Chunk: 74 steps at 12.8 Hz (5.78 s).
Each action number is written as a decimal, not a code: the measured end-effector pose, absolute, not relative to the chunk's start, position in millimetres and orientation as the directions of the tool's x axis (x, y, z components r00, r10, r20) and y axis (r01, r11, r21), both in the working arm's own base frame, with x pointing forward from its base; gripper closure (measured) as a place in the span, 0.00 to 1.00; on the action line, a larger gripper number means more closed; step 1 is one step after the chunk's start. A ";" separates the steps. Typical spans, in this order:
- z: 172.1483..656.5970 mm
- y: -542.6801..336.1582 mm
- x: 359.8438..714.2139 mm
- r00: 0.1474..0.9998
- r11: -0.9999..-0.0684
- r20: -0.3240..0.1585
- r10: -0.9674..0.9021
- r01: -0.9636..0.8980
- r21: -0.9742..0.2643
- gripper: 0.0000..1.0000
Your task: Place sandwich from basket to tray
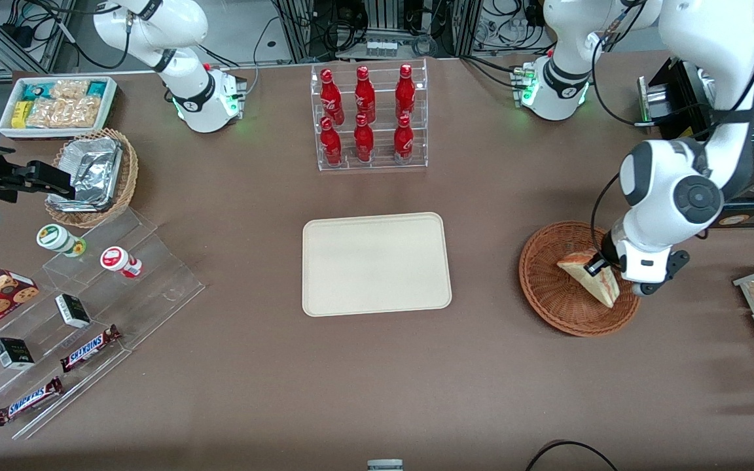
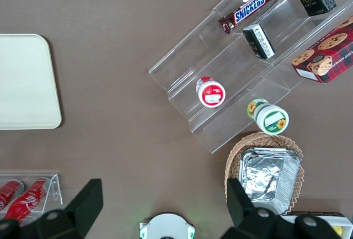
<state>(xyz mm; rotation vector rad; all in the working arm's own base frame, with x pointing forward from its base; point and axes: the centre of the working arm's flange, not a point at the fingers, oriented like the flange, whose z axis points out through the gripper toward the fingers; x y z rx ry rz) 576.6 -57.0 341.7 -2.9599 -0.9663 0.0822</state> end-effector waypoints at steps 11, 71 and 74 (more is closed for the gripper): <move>371.7 -341.6 549.9 0.972 -0.977 -0.119 0.201 0.190 -0.099 0.85; 596.9 -56.0 549.0 0.976 -0.977 -0.038 0.213 0.214 0.013 0.00; 593.6 -66.1 556.8 0.979 -0.979 -0.036 0.203 0.203 -0.001 0.00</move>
